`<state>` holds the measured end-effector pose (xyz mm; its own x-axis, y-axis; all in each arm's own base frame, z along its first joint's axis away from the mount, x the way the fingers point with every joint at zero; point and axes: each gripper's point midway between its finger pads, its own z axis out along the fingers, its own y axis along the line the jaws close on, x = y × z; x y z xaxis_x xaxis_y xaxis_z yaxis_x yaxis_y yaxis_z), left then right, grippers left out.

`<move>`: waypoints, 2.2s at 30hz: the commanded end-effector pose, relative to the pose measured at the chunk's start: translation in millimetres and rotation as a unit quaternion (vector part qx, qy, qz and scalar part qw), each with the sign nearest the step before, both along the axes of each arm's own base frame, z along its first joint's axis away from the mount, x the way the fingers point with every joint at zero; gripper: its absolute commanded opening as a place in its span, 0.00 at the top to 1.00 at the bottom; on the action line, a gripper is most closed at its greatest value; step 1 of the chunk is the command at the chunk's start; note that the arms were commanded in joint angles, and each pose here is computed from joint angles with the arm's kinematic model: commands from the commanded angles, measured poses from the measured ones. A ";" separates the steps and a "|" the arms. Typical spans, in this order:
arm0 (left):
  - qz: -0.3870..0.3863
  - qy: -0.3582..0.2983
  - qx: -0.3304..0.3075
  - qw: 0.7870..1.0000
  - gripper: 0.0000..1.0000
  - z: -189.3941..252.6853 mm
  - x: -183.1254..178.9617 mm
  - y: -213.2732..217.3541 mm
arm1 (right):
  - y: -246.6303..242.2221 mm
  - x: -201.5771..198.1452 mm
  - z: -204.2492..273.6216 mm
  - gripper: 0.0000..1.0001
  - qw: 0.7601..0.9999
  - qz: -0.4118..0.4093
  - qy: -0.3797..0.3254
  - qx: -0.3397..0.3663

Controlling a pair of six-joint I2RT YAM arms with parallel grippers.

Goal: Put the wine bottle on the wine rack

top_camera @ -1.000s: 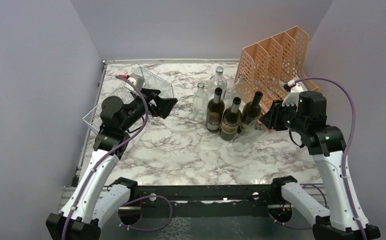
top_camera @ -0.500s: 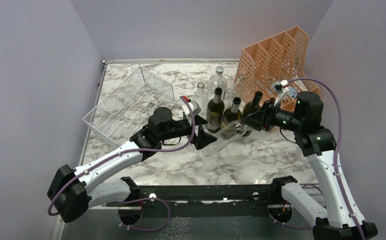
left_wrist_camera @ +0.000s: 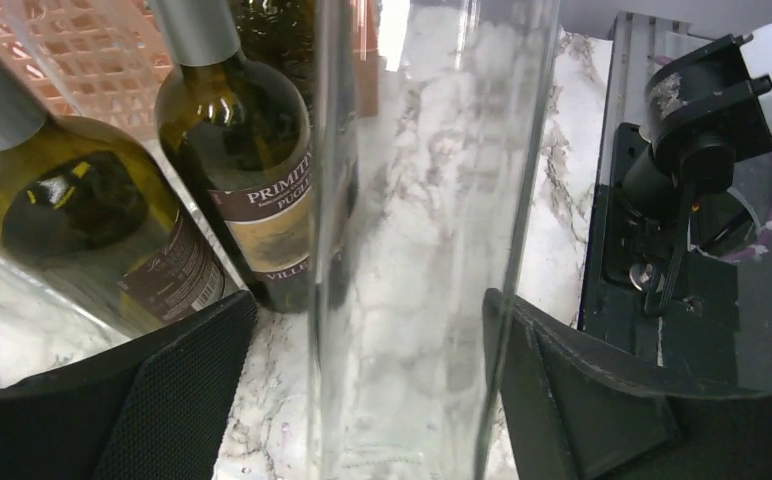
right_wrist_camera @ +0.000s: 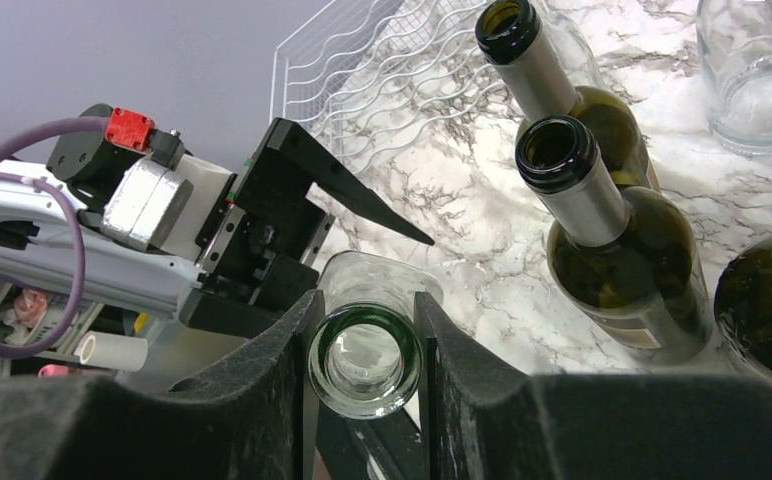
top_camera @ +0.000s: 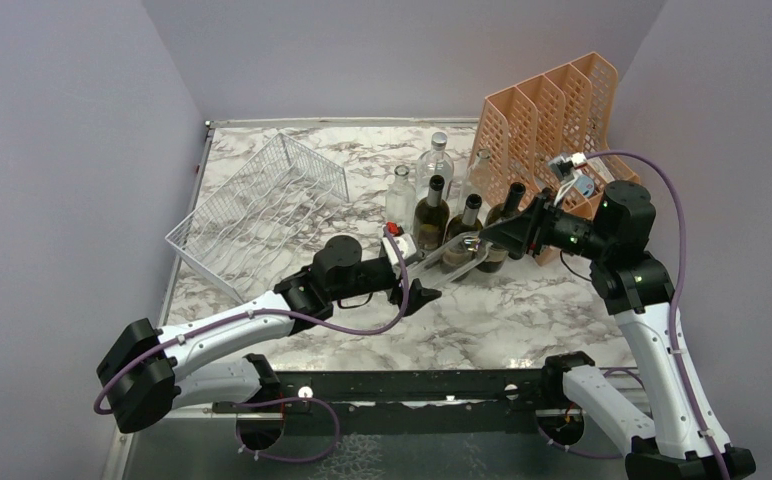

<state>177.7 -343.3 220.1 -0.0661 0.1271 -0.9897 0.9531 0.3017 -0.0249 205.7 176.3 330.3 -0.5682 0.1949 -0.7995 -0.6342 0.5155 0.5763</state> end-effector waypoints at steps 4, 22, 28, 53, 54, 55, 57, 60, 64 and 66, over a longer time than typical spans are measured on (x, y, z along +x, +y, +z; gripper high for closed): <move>0.029 -0.083 -0.005 0.996 0.25 21.3 20.7 -5.7 | 6.1 -12.1 33.4 0.99 0.998 0.030 -0.042 0.030; 0.046 -0.279 0.121 0.951 1.00 60.4 43.9 27.1 | -22.1 7.1 25.1 0.17 0.994 -0.051 -0.053 -0.081; 0.061 -0.404 0.157 0.899 1.00 91.1 48.2 52.9 | 1.5 -4.3 56.6 0.15 0.992 0.064 -0.087 -0.059; 0.093 -0.591 0.180 0.780 1.00 160.6 43.6 83.7 | 96.3 19.8 50.5 0.12 0.964 0.187 -0.135 -0.134; 0.091 -0.594 0.179 0.779 1.00 161.1 42.5 83.7 | 98.1 17.9 45.8 0.12 0.962 0.195 -0.132 -0.140; 0.091 -0.596 0.178 0.777 1.00 162.0 41.6 84.3 | 99.9 15.4 40.9 0.12 0.959 0.204 -0.129 -0.146; 0.093 -0.600 0.179 0.774 1.00 163.7 41.2 85.8 | 100.3 10.1 32.5 0.12 0.955 0.213 -0.127 -0.160; 0.094 -0.601 0.181 0.773 1.00 164.0 41.0 87.2 | 94.2 0.5 27.2 0.13 0.952 0.214 -0.137 -0.173; 0.091 -0.606 0.188 0.767 1.00 162.2 42.3 86.4 | 88.4 -15.5 22.0 0.17 0.949 0.229 -0.133 -0.169; 0.091 -0.609 0.192 0.764 1.00 162.5 43.1 86.0 | 87.5 -19.6 16.1 0.21 0.948 0.236 -0.123 -0.171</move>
<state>224.0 -261.8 336.8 0.7962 0.5456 -0.2614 0.2443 0.1053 0.9640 198.9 270.9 352.2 -0.3270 -0.3024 -0.8953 -0.9273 0.2855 0.2422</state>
